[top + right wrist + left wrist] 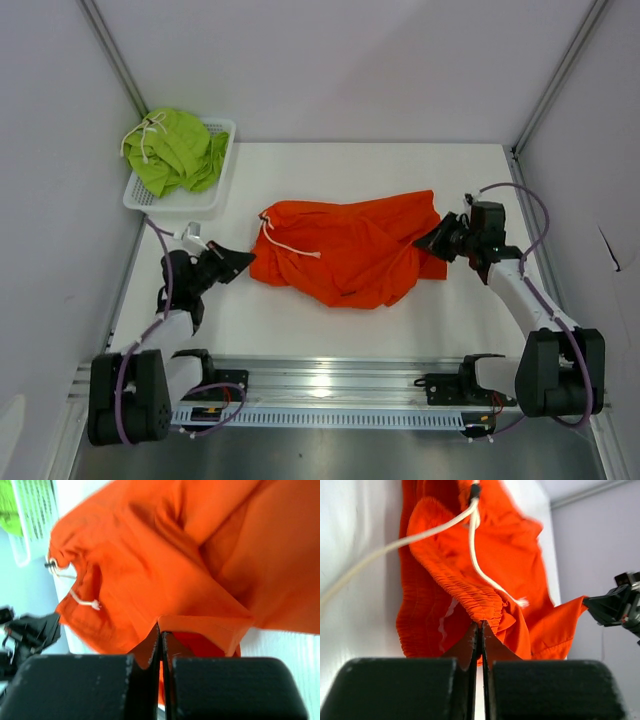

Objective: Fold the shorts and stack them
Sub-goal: Flatten the shorts out

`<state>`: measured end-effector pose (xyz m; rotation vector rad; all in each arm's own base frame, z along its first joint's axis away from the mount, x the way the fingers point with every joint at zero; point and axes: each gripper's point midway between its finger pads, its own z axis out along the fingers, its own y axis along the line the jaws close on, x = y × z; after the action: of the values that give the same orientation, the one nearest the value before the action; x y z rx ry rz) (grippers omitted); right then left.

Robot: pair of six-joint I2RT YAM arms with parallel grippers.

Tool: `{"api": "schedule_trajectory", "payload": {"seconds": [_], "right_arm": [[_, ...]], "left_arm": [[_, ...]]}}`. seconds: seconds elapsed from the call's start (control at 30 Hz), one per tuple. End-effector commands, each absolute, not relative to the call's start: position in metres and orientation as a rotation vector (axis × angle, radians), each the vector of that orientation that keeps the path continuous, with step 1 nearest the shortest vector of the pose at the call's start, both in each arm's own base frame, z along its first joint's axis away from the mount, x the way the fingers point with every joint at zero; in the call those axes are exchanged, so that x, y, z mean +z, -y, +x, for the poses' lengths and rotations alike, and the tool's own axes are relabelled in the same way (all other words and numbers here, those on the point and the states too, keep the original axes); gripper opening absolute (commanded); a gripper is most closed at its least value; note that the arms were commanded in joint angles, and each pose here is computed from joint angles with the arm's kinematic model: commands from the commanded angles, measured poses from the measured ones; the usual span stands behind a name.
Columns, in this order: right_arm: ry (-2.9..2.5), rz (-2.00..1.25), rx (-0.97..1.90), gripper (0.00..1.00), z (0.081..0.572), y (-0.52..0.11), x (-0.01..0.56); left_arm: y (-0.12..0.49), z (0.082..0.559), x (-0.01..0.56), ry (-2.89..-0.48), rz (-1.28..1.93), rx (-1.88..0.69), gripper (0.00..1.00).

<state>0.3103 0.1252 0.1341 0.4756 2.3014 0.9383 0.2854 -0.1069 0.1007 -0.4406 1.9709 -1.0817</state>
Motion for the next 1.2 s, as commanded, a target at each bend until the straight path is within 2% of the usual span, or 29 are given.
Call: {"api": "schedule_trajectory", "payload": {"seconds": [0.0,0.17,0.27,0.63,0.73,0.83,0.87,0.93,1.03,1.1,1.17], "right_arm": [[-2.239,0.479,0.832,0.0,0.334,-0.105,0.164],[-2.202,0.585,0.736,0.0,0.337,-0.089,0.163],[-2.205,0.56,0.781,0.0,0.337,-0.096,0.158],[-2.38,0.416,0.944,0.01,0.342,-0.135,0.098],[-2.382,0.389,1.017,0.06,0.341,-0.14,0.088],[-2.356,0.359,1.12,0.17,0.337,-0.144,0.085],[-2.347,0.355,1.149,0.25,0.335,-0.145,0.085],[-2.317,0.33,1.22,0.29,0.328,-0.148,0.085],[-2.273,0.268,1.274,0.41,0.321,-0.152,0.09],[-2.259,0.245,1.307,0.47,0.31,-0.154,0.088],[-2.235,0.228,1.33,0.48,0.303,-0.157,0.087]], "left_arm": [[0.088,0.29,0.15,-1.761,-0.431,-1.088,0.0],[0.081,0.285,0.18,-1.673,-0.399,-1.046,0.0],[0.083,0.283,0.188,-1.672,-0.373,-1.049,0.0],[0.071,0.291,0.123,-1.821,-0.519,-0.991,0.0],[0.063,0.295,0.115,-1.837,-0.581,-0.979,0.0],[0.049,0.299,0.112,-1.823,-0.638,-0.965,0.0],[0.044,0.301,0.11,-1.824,-0.657,-0.964,0.0],[0.041,0.304,0.112,-1.821,-0.654,-0.959,0.0],[0.037,0.308,0.109,-1.834,-0.664,-0.94,0.0],[0.034,0.31,0.106,-1.846,-0.67,-0.92,0.0],[0.034,0.31,0.102,-1.858,-0.671,-0.912,0.0]]}}
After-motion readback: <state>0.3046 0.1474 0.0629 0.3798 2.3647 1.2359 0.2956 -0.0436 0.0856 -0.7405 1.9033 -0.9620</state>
